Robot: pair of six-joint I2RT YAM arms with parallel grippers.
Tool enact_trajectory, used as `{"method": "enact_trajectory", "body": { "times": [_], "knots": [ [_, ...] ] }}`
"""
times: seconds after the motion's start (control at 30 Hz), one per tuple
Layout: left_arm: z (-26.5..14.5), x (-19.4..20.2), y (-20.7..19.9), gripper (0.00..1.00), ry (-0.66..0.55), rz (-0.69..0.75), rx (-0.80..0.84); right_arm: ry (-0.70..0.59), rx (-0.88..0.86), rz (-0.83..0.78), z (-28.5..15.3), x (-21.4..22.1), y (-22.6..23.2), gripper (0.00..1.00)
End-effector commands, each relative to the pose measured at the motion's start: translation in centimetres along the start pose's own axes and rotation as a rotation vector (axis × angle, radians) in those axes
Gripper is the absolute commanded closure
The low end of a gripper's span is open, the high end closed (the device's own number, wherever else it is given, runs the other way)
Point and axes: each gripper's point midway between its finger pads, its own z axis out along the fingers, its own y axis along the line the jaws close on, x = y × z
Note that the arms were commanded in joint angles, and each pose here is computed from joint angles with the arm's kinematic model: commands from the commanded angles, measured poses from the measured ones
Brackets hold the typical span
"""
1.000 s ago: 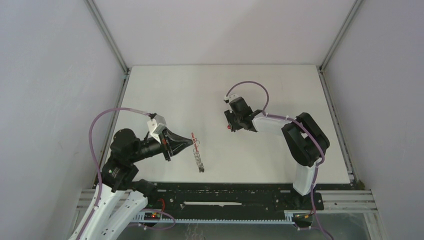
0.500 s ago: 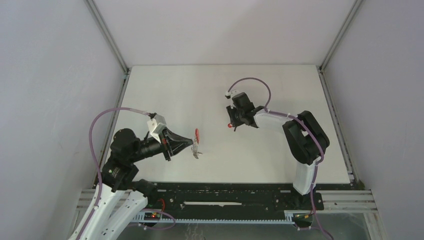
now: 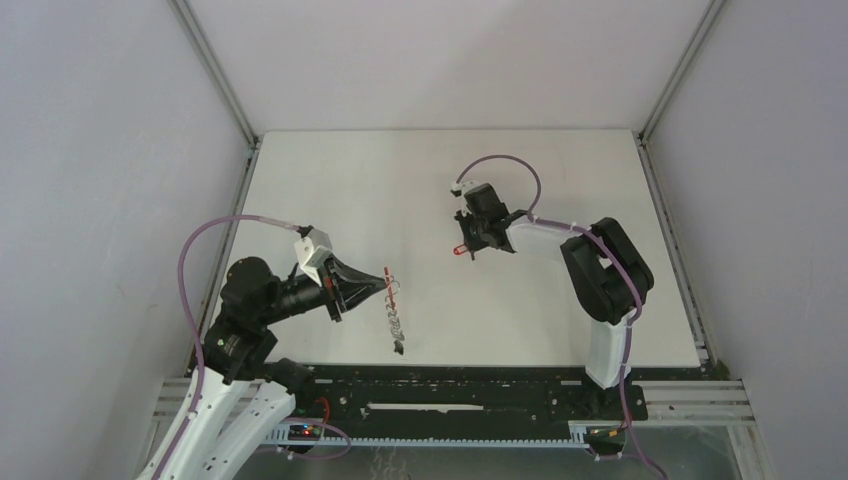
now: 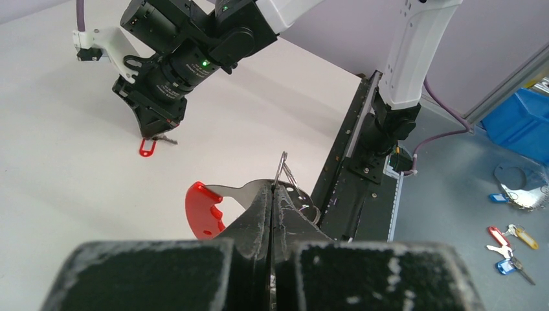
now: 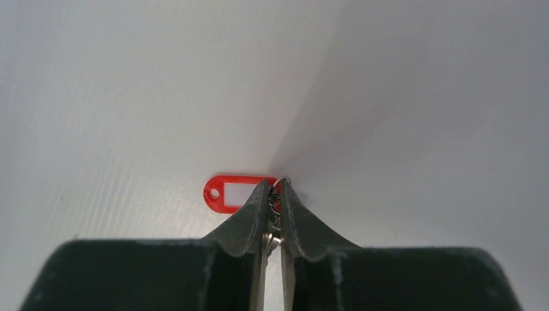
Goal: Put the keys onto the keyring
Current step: Pick up the key from the center of the board.
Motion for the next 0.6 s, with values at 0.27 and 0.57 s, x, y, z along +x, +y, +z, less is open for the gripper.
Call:
{"method": "enact_trajectory", "body": {
  "times": [0.27, 0.57],
  "knots": [
    [0.3, -0.2, 0.3, 1.00, -0.017, -0.001, 0.000, -0.112, -0.150, -0.025, -3.8, -2.8, 2.8, 1.00],
    [0.4, -0.1, 0.5, 1.00, 0.001, 0.007, -0.005, -0.170, -0.234, -0.057, -7.8, -1.7, 5.4, 1.00]
  ]
}}
